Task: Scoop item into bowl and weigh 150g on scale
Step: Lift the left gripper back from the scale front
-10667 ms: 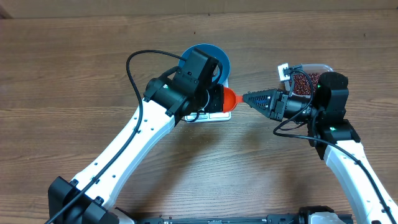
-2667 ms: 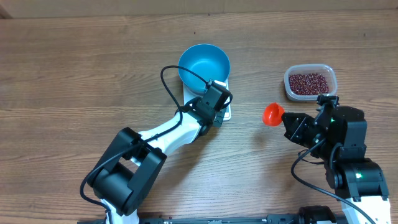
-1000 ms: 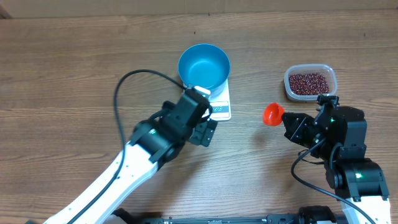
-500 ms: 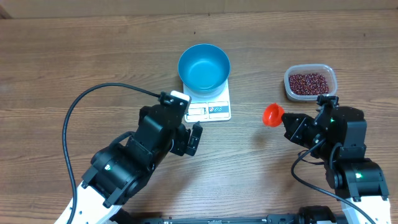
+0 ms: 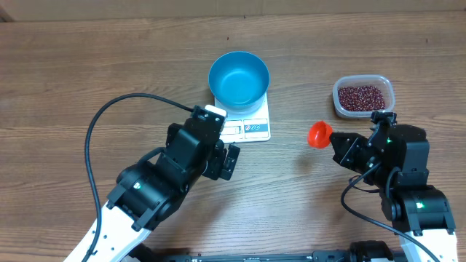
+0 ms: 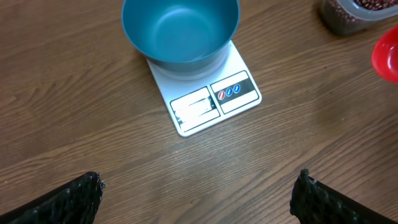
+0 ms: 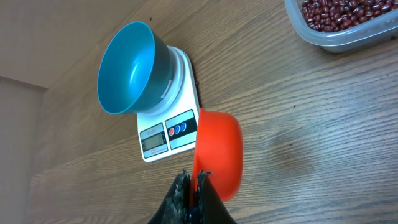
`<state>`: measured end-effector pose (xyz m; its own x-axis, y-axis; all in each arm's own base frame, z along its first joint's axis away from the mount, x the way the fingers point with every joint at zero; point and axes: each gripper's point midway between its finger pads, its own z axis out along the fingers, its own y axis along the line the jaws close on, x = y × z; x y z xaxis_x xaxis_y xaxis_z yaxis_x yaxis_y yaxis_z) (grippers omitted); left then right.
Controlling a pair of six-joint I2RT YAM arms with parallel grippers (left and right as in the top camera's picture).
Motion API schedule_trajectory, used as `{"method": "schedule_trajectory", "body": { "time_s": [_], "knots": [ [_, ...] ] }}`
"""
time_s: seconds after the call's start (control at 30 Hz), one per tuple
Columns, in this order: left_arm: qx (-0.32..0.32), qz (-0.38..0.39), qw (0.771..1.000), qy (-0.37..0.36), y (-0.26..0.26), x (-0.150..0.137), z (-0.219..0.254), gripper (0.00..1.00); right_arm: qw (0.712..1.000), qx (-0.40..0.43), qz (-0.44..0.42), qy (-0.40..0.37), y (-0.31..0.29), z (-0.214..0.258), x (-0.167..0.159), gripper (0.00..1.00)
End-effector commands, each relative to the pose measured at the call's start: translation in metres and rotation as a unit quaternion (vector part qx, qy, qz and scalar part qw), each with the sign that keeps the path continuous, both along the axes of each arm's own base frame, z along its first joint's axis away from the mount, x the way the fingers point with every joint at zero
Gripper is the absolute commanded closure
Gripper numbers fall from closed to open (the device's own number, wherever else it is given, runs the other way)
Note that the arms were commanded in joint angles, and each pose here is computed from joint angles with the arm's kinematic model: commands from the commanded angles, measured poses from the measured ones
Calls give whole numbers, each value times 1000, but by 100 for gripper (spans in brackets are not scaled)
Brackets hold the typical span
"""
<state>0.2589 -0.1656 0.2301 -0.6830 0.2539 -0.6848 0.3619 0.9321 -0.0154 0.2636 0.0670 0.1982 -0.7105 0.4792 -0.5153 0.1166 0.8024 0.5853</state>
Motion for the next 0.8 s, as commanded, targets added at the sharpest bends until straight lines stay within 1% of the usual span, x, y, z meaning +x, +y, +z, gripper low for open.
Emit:
{"method": "schedule_trajectory", "body": {
  "time_s": [0.0, 0.1, 0.2, 0.4, 0.77],
  "knots": [
    [15, 5, 1000, 7, 2, 4, -8, 1, 1000, -1, 0, -23, 0, 17, 4, 96],
    [17, 6, 1000, 11, 1, 6, -11, 0, 1000, -1, 0, -23, 0, 17, 4, 96],
    [3, 16, 1000, 7, -1, 9, -8, 0, 1000, -1, 0, -22, 0, 16, 4, 96],
    [-20, 23, 999, -19, -8, 18, 3, 0, 1000, -1, 0, -22, 0, 17, 4, 96],
    [-19, 22, 999, -18, -9, 20, 2, 0, 1000, -3, 1, -23, 0, 17, 4, 96]
  ]
}}
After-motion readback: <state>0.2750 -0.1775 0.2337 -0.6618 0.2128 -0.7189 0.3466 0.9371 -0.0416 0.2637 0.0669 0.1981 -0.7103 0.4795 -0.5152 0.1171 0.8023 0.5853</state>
